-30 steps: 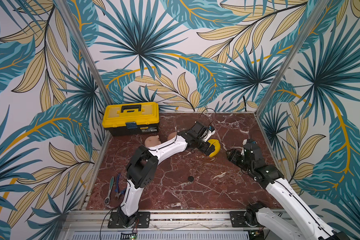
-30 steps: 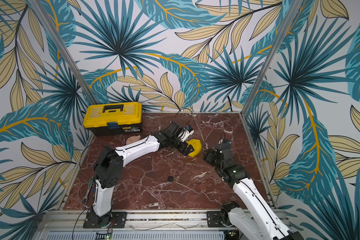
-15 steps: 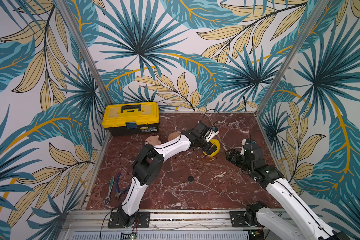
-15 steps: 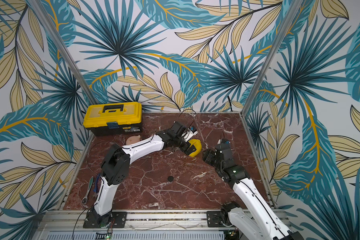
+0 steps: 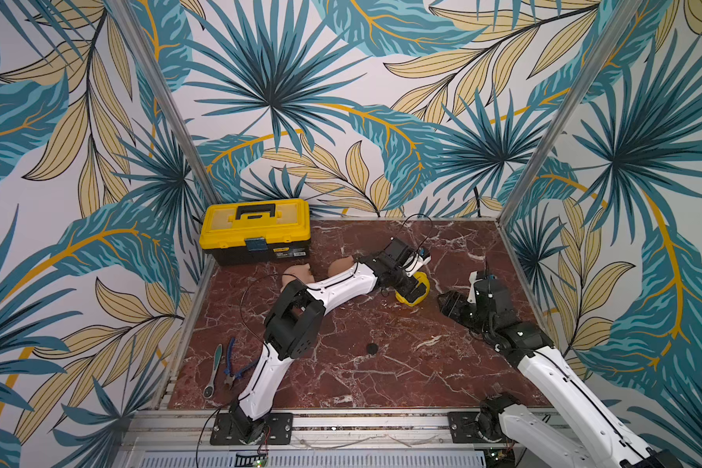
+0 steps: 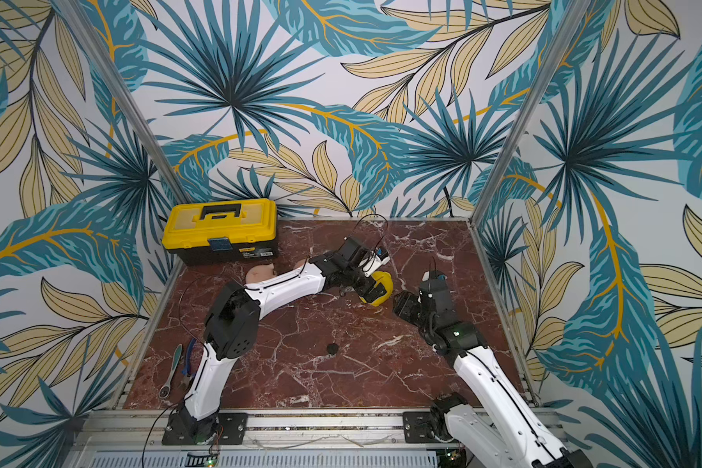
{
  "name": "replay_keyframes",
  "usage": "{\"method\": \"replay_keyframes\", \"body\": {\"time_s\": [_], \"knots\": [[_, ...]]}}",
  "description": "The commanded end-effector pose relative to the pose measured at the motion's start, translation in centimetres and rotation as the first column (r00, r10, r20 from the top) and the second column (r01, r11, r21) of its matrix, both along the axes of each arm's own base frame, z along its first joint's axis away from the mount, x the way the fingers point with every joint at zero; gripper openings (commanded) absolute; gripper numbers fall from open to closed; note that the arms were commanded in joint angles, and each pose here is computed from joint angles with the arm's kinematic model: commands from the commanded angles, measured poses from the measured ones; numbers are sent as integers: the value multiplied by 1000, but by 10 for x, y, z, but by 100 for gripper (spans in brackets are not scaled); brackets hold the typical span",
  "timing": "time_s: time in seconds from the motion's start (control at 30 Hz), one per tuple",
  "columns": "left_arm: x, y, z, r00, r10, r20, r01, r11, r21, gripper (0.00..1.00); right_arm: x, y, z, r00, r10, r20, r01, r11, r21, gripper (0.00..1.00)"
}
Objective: Close piggy banks
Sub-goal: Turn over the piggy bank at the center of the board.
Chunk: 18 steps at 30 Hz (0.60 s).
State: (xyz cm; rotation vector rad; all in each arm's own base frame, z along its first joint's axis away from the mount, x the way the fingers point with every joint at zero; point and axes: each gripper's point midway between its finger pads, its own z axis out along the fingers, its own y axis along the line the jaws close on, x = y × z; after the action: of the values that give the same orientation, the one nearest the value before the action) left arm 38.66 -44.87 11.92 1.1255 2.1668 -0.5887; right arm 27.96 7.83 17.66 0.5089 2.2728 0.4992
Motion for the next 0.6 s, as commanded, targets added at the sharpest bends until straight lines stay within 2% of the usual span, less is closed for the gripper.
{"method": "replay_keyframes", "body": {"time_s": [0.0, 0.3, 0.57], "knots": [[3, -7, 5, 1000, -5, 21, 5, 1000, -1, 100, -1, 0, -4, 1000, 14, -13, -14, 1000, -12, 68], [-1, -5, -3, 1000, -17, -3, 17, 1000, 12, 98, -3, -1, -7, 1000, 15, -23, -16, 1000, -25, 68], [-1, -5, -9, 1000, -22, -10, 22, 999, 32, 86, -4, -4, -6, 1000, 9, -22, -9, 999, -40, 68]]}}
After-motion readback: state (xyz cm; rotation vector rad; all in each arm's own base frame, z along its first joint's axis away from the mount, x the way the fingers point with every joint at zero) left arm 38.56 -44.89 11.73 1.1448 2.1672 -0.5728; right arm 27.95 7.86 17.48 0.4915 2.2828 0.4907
